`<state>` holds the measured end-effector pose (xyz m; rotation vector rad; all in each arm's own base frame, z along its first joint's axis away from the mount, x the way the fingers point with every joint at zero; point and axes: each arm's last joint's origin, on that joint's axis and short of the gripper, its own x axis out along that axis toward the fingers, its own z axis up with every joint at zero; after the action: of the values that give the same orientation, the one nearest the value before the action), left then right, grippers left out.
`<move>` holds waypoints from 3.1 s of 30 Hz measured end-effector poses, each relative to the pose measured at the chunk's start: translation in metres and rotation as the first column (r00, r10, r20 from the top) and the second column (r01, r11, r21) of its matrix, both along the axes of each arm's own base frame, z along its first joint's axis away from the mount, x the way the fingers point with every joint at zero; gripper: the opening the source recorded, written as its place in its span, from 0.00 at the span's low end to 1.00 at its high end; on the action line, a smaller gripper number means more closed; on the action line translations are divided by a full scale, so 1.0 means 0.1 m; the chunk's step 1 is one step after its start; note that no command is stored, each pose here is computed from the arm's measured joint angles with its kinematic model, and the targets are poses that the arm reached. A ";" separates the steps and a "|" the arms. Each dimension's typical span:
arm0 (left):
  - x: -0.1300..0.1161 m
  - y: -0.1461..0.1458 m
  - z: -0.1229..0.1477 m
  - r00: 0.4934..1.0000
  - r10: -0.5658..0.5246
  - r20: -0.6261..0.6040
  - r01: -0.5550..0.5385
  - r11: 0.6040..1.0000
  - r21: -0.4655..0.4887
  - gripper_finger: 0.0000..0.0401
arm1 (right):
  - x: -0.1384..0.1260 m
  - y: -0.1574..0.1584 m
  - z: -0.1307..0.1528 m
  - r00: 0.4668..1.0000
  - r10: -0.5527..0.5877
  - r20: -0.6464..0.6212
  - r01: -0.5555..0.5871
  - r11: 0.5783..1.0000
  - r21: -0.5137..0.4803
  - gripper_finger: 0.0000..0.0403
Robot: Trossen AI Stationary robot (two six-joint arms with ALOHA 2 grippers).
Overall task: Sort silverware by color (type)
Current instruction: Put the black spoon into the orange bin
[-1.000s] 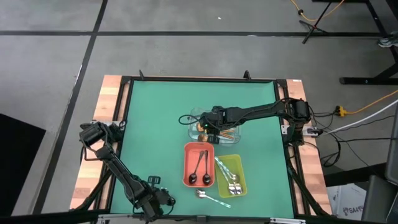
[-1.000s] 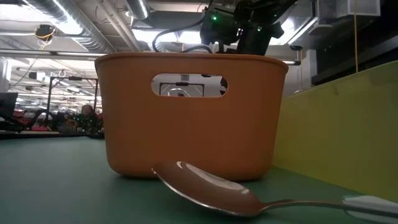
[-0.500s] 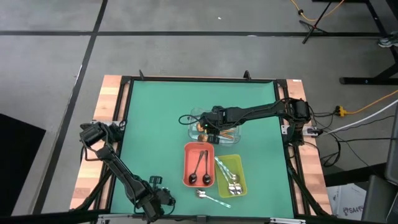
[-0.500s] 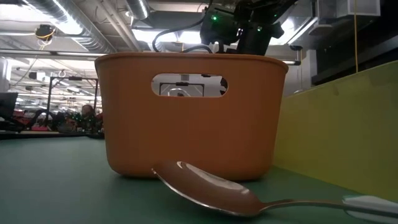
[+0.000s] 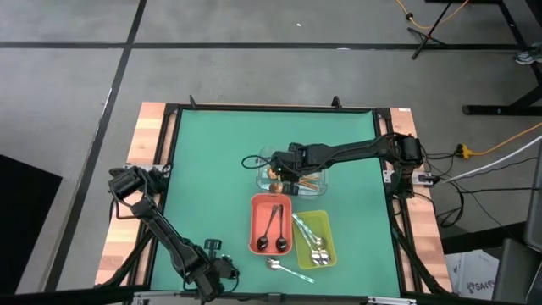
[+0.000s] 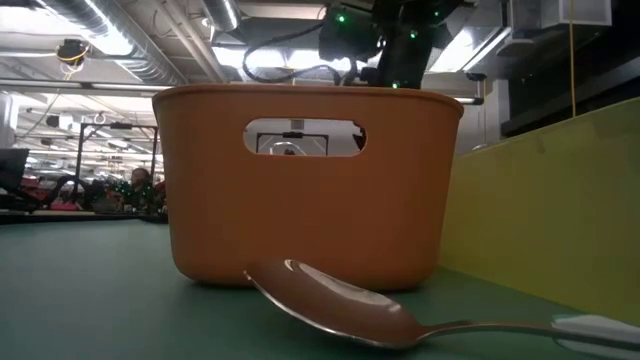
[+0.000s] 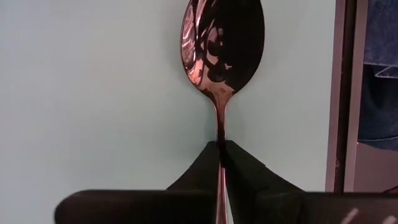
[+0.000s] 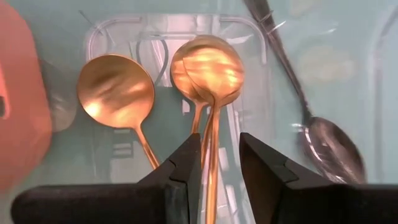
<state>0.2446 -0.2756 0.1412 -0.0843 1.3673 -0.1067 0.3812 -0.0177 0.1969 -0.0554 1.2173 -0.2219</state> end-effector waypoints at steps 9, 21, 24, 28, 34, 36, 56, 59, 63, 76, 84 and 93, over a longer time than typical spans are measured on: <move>0.11 -0.03 0.35 0.993 -0.113 -0.031 0.115 0.990 0.081 0.01 | 0.02 0.03 0.32 0.999 0.011 -0.048 -0.011 1.000 -0.001 0.25; 0.39 0.25 1.04 0.949 -0.310 -0.052 0.310 0.896 0.319 0.01 | -0.04 0.38 0.82 0.976 0.162 -0.144 -0.165 0.986 -0.011 0.25; 0.51 0.35 1.14 0.925 -0.379 -0.039 0.365 0.852 0.377 0.01 | -0.07 0.51 0.92 0.967 0.204 -0.154 -0.209 0.978 -0.012 0.25; 0.68 0.54 1.20 0.881 -0.470 -0.052 0.442 0.781 0.441 0.01 | -0.12 0.65 1.00 0.955 0.242 -0.172 -0.248 0.969 -0.009 0.25; 0.93 0.86 1.21 0.814 -0.573 -0.097 0.538 0.680 0.499 0.01 | -0.31 0.84 1.20 0.953 0.267 -0.141 -0.271 0.963 -0.005 0.25; 1.02 0.97 1.21 0.794 -0.601 -0.091 0.555 0.657 0.510 0.01 | -0.38 0.89 1.28 0.955 0.269 -0.121 -0.272 0.962 -0.003 0.25; 1.51 1.40 1.28 0.479 -0.878 0.019 0.723 0.406 0.559 0.01 | -1.21 1.39 1.92 0.960 0.268 0.080 -0.261 0.961 -0.094 0.25; 1.54 1.40 1.23 0.441 -0.897 0.023 0.749 0.382 0.542 0.01 | -1.26 1.48 1.92 0.960 0.260 0.099 -0.247 0.961 -0.128 0.25; 1.58 1.40 1.14 0.433 -0.901 0.021 0.758 0.377 0.533 0.01 | -1.32 1.60 1.89 0.959 0.262 0.112 -0.245 0.959 -0.140 0.25; 1.54 1.42 0.74 0.401 -0.916 -0.007 0.779 0.337 0.529 0.01 | -1.38 1.73 1.36 0.989 0.139 0.053 -0.130 0.982 -0.140 0.25; 1.48 1.45 0.49 0.402 -0.915 -0.015 0.784 0.336 0.522 0.01 | -1.33 1.79 1.30 0.989 0.121 0.090 -0.118 0.992 -0.035 0.25; 1.39 1.48 0.28 0.402 -0.915 -0.036 0.799 0.331 0.501 0.01 | -1.29 1.84 1.31 0.984 0.127 0.127 -0.132 0.991 0.033 0.25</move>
<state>0.3838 -0.1279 0.1693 1.0887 0.9902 -0.6999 0.2524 0.1661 0.3283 -0.0831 1.0893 -0.0848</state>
